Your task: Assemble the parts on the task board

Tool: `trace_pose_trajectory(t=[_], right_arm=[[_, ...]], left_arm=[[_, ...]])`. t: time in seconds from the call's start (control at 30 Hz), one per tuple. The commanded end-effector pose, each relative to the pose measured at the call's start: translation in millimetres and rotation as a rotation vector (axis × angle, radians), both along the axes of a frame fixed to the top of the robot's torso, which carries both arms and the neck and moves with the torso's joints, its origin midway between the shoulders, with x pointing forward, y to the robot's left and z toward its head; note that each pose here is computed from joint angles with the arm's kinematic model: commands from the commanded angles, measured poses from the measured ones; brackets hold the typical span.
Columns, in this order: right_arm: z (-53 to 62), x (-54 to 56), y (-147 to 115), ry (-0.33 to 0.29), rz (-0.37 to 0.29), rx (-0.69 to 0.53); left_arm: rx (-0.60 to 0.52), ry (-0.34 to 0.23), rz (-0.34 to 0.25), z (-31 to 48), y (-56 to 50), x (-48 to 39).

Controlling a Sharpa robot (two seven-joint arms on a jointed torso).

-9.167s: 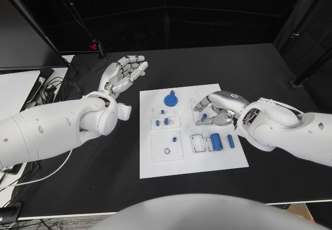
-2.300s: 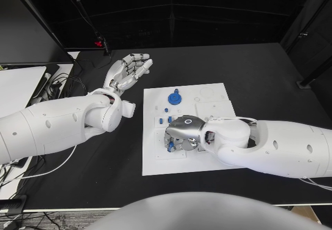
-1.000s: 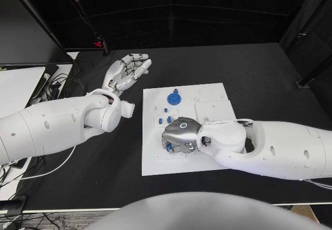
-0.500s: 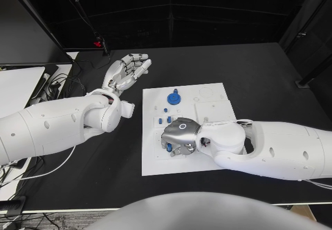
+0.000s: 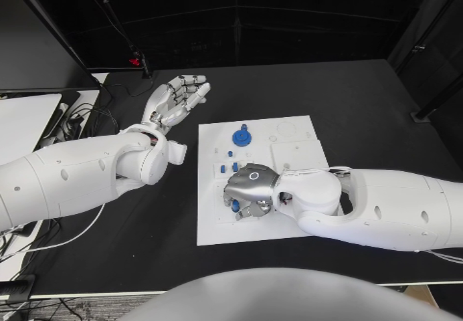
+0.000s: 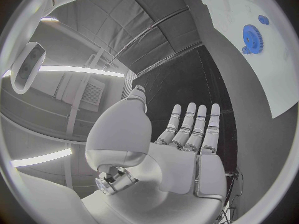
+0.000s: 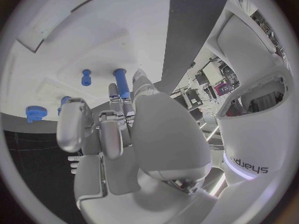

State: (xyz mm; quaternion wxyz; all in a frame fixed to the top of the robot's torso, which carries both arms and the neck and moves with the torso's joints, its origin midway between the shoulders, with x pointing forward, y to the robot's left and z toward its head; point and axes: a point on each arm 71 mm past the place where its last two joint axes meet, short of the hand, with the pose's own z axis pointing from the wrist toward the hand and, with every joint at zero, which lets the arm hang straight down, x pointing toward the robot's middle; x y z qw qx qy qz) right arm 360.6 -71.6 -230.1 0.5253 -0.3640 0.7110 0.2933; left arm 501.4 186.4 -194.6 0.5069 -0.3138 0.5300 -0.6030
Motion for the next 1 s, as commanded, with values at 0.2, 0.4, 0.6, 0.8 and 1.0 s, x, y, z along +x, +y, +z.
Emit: trace_pose_trajectory(t=[0.2,0.4,0.6,0.8,1.0], right_arm=[[11.1,4.2,-5,-0.066,-0.066,0.145],[23.2,8.4,-20,-0.057,-0.170,0.361],[29.9,7.7,-38,0.013,-0.227,0.496],[39.3,6.7,-60,0.145,-0.317,0.606],[48.8,21.9,-94,0.317,-0.494,0.754]], left_arm=[[-0.046,-0.132,-0.028,10.3,-0.7,-3.4],[-0.048,-0.130,-0.030,9.9,-0.2,-3.6],[-0.055,-0.114,-0.050,8.4,-0.7,-3.4],[-0.057,-0.109,-0.057,7.6,-1.4,-2.7],[-0.053,-0.111,-0.050,7.3,-0.7,-1.9]])
